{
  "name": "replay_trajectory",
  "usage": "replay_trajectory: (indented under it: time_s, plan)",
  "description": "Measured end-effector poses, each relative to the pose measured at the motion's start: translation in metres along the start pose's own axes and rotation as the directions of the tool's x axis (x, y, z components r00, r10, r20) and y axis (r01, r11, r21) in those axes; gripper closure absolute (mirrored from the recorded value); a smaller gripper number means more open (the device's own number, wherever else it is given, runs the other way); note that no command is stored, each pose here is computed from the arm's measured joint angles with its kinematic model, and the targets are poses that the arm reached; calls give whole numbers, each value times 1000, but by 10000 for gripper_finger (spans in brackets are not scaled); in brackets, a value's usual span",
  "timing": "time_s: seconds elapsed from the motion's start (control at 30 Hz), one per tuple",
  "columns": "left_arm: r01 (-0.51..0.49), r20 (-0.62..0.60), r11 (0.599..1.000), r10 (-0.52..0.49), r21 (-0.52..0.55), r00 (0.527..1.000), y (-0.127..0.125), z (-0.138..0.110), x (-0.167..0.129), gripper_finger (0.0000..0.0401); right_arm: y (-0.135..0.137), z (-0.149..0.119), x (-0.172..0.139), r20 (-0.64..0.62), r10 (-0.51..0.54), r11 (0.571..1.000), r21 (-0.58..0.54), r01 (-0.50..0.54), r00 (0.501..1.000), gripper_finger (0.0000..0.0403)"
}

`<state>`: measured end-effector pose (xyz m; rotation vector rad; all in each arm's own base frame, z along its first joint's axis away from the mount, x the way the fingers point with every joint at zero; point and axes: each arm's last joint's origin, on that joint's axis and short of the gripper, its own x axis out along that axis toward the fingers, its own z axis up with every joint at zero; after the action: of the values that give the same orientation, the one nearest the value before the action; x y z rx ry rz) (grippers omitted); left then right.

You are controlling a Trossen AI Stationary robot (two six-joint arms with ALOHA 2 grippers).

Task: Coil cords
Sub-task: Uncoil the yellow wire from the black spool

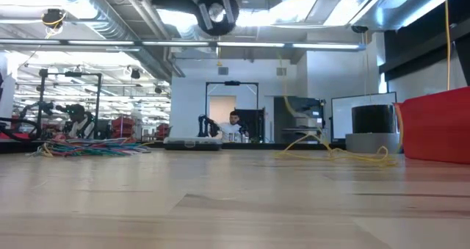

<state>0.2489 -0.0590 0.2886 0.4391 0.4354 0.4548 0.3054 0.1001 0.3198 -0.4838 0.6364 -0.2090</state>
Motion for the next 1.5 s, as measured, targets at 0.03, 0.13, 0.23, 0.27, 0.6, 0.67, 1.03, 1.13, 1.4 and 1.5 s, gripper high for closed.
replay_trajectory:
  time_s: [0.03, 0.13, 0.23, 0.27, 0.6, 0.67, 1.03, 1.13, 1.4, 1.5]
  plan:
    - [8, 9, 1000, -8, 13, 1000, -1, 1, -3, 401, -1, -5, -6, -33, 9, 1000, 30, -8, 999, 400]
    - [20, 47, 1000, -21, 9, 999, -3, 5, -11, 401, 6, -25, -7, -128, 59, 995, 93, -48, 990, 400]
    - [18, 113, 1000, -17, -10, 993, -5, 14, -15, 401, 25, -49, 6, -166, 144, 985, 118, -125, 976, 401]
    - [18, 135, 1000, -15, -19, 991, -5, 16, -17, 401, 31, -57, 13, -159, 165, 981, 128, -145, 973, 401]
    - [-101, 148, 958, 144, -267, 979, 10, 23, 0, 401, 68, -70, 75, 269, 375, 908, 88, -410, 887, 399]
    - [-128, 116, 952, 166, -279, 979, 11, 19, 11, 401, 67, -57, 76, 312, 387, 906, 45, -420, 868, 399]
    - [-227, -18, 942, 230, -249, 973, 16, -1, 45, 401, 45, 24, 23, 413, 369, 929, -175, -325, 833, 398]
    - [-244, -38, 941, 242, -237, 970, 18, -3, 47, 401, 43, 31, 2, 398, 333, 941, -192, -278, 855, 398]
    - [-294, -114, 954, 300, 65, 947, 9, -11, 39, 401, 34, 19, -54, 276, 160, 986, -88, -141, 948, 398]
    - [-358, -93, 921, 374, 156, 923, 1, -6, 28, 401, 36, 3, -55, 140, 139, 990, -3, -140, 980, 398]
